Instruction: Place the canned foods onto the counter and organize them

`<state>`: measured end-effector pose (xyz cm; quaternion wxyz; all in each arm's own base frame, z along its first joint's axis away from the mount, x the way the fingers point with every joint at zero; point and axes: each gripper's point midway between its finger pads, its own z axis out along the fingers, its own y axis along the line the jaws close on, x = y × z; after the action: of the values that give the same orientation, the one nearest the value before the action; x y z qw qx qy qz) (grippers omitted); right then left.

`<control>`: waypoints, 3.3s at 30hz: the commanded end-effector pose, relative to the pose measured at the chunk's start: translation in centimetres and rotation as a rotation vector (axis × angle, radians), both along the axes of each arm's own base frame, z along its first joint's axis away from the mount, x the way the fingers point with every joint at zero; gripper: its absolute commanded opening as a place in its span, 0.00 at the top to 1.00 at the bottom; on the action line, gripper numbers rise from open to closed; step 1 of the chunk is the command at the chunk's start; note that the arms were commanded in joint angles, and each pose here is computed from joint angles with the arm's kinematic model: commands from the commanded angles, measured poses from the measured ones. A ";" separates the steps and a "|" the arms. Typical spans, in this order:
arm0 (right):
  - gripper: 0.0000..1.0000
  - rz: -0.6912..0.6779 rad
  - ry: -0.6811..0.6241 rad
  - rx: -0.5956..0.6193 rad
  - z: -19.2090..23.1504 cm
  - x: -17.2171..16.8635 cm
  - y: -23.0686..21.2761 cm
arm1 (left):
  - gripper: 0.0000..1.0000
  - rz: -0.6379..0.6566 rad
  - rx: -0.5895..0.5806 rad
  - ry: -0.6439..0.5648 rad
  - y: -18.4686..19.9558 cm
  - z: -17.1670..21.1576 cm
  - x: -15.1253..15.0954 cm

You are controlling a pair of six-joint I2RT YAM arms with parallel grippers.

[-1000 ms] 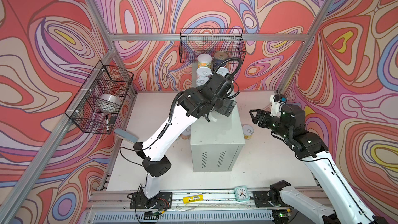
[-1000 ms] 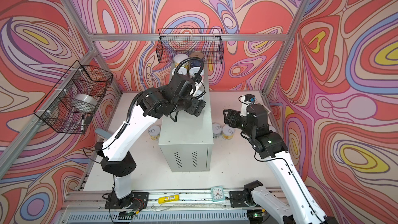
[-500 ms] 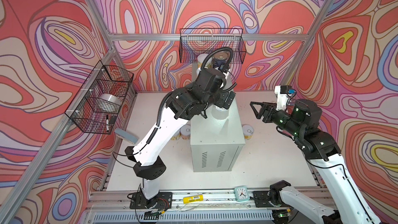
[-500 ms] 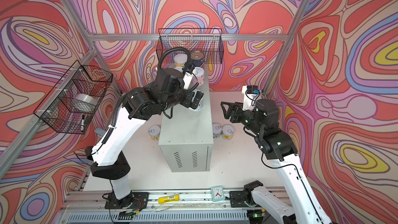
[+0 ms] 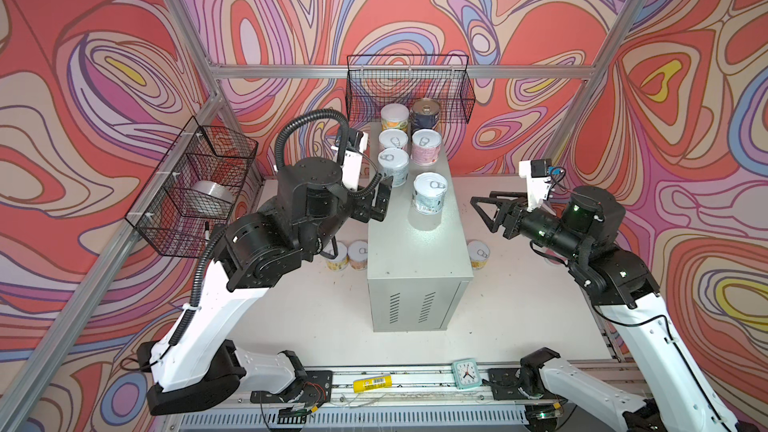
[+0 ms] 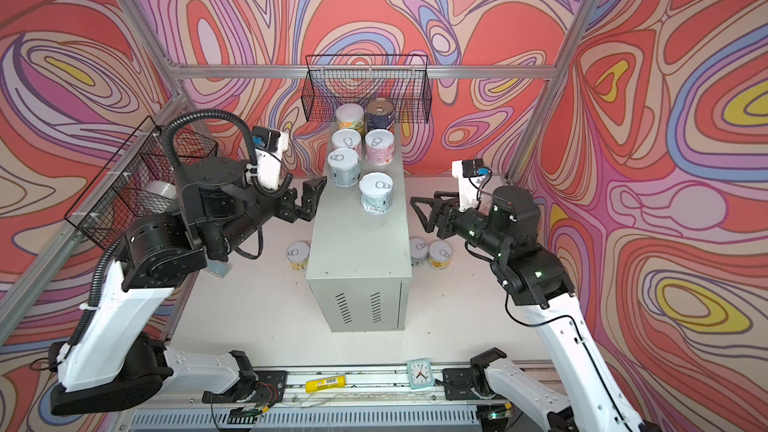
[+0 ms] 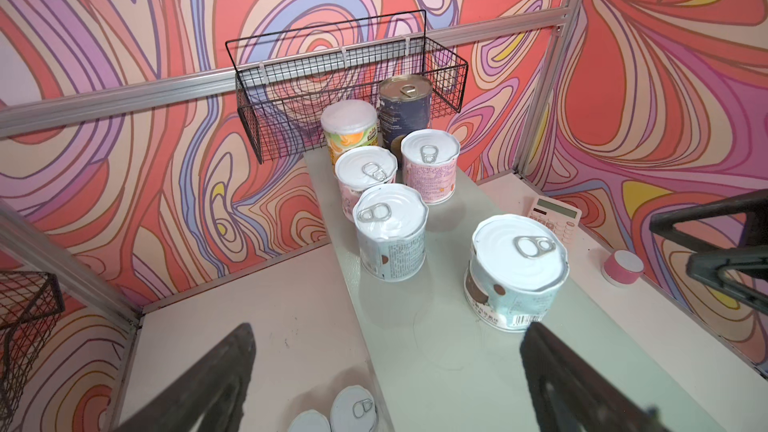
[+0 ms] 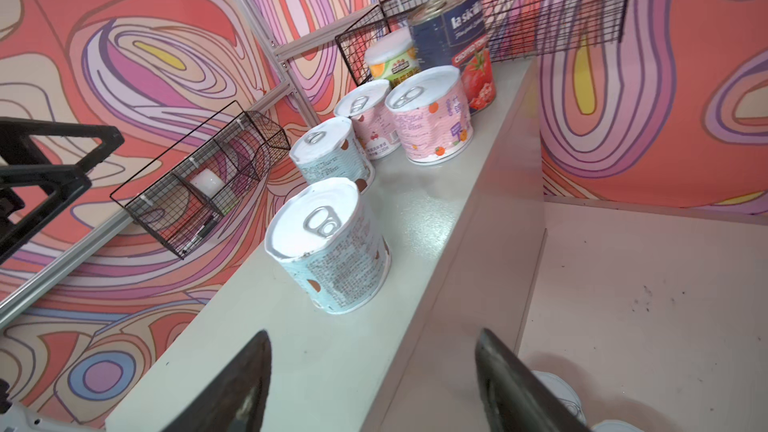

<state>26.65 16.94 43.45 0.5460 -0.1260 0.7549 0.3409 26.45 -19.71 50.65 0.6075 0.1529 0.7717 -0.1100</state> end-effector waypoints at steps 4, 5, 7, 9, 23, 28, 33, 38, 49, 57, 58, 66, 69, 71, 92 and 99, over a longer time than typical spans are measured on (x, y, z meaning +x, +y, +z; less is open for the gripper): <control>0.19 -0.004 -0.036 -0.140 -1.0 0.0 3.3 | 0.00 0.042 -0.043 0.103 1.7 -3.9 0.3; 0.19 -0.009 -0.037 -0.152 -1.1 0.2 3.6 | 0.01 0.051 -0.057 0.114 2.2 -4.4 0.4; 0.19 -0.022 -0.034 -0.163 -1.5 0.6 3.9 | 0.01 0.061 -0.087 0.137 3.1 -5.5 0.7; 0.19 -0.035 -0.027 -0.175 -1.8 1.1 4.0 | 0.02 0.073 -0.106 0.148 3.8 -6.3 1.0; 0.20 -0.036 -0.005 -0.209 -3.3 3.7 6.2 | 0.03 0.022 -0.131 0.261 1.4 -11.0 4.5; 0.20 -0.059 -0.011 -0.213 -3.5 4.6 6.4 | 0.03 0.007 -0.143 0.271 0.5 -11.3 5.7; 0.20 -0.123 0.004 -0.234 -4.0 6.1 6.2 | 0.04 0.006 -0.143 0.277 0.2 -11.5 7.1; 0.20 -0.147 -0.004 -0.247 -4.4 7.3 6.5 | 0.05 0.004 -0.156 0.287 0.1 -11.8 8.3; 0.27 -0.217 -0.028 -0.266 -3.9 9.5 6.6 | 0.06 -0.030 -0.173 0.301 -0.7 -12.2 9.2; 0.27 -0.238 -0.039 -0.266 -3.4 10.6 6.9 | 0.07 -0.069 -0.168 0.307 -1.4 -12.5 9.1; 0.27 -0.235 -0.040 -0.262 -3.4 10.7 7.1 | 0.07 -0.072 -0.166 0.305 -1.4 -12.5 9.1; 0.27 -0.232 -0.050 -0.242 -3.1 11.4 7.4 | 0.07 -0.117 -0.167 0.310 -2.2 -12.6 9.0; 0.28 -0.236 -0.049 -0.239 -3.1 11.7 7.3 | 0.08 -0.127 -0.168 0.314 -2.5 -12.7 9.1; 0.28 -0.238 -0.048 -0.238 -3.0 11.9 7.2 | 0.08 -0.128 -0.168 0.314 -2.5 -12.7 9.2; 0.30 -0.192 -0.045 -0.168 -3.1 12.3 7.0 | 0.13 -0.160 -0.190 0.306 -3.3 -12.5 9.5; 0.30 -0.198 -0.041 -0.154 -2.9 12.0 6.8 | 0.13 -0.166 -0.193 0.313 -3.5 -12.7 9.5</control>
<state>38.93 24.01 39.26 0.5668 -0.1093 0.7896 0.2079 35.50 -22.94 36.86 0.4675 0.1325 0.8386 -0.2464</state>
